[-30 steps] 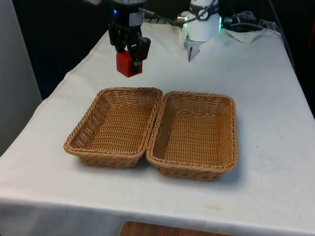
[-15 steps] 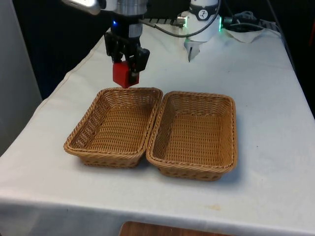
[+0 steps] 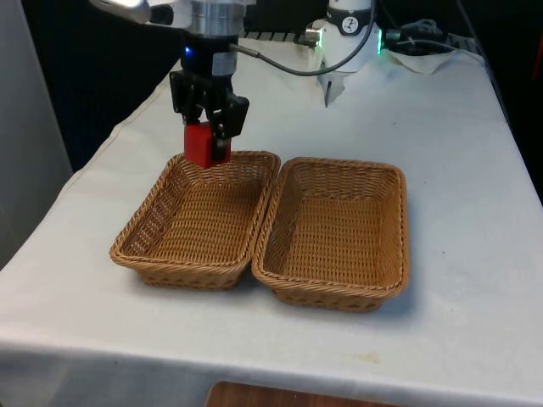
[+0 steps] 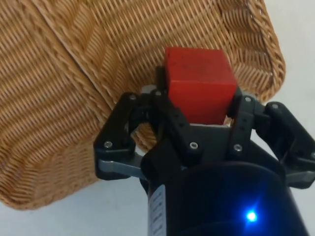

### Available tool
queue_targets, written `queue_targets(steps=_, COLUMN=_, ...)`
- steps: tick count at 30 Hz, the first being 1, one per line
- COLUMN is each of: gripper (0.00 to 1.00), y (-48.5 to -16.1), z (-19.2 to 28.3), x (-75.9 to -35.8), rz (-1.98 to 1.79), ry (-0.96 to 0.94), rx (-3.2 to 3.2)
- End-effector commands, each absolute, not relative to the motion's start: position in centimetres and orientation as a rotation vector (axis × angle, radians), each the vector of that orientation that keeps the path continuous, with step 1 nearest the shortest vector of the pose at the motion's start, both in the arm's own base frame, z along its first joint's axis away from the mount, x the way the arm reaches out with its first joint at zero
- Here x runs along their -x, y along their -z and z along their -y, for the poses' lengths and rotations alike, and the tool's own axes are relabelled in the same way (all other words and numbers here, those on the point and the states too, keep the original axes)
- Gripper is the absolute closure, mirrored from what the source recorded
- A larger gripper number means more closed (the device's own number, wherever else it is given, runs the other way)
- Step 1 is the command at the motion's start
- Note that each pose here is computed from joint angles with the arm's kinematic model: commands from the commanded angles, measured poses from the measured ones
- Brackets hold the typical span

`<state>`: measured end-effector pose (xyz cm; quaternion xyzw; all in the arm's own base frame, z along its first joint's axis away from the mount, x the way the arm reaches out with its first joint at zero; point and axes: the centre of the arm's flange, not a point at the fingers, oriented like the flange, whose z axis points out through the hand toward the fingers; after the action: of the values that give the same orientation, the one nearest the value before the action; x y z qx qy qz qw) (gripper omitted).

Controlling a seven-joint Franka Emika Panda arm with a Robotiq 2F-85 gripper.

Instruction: Pick up the red cube and place it into the right basket.

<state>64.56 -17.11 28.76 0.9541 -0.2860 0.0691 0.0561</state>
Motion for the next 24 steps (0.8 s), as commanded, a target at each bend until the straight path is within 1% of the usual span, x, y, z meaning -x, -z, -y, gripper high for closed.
queue_targets(steps=1, gripper=0.97, y=-28.6, z=17.3, x=-64.8, rz=0.874, ry=-0.224, rx=-2.915)
queue_targets(steps=7, gripper=0.97, y=-28.1, z=17.9, x=-65.1, rz=0.891, ry=-0.238, rx=-2.939)
queue_targets(steps=12, gripper=0.97, y=-26.6, z=18.2, x=-65.2, rz=0.908, ry=-0.231, rx=-2.962)
queue_targets(steps=13, gripper=0.97, y=-26.9, z=18.3, x=-65.0, rz=0.906, ry=-0.224, rx=-2.951)
queue_targets(steps=17, gripper=0.97, y=-25.0, z=18.0, x=-65.5, rz=0.915, ry=-0.214, rx=-2.968)
queue_targets(steps=24, gripper=0.97, y=-23.0, z=17.7, x=-66.2, rz=0.919, ry=-0.198, rx=-2.969)
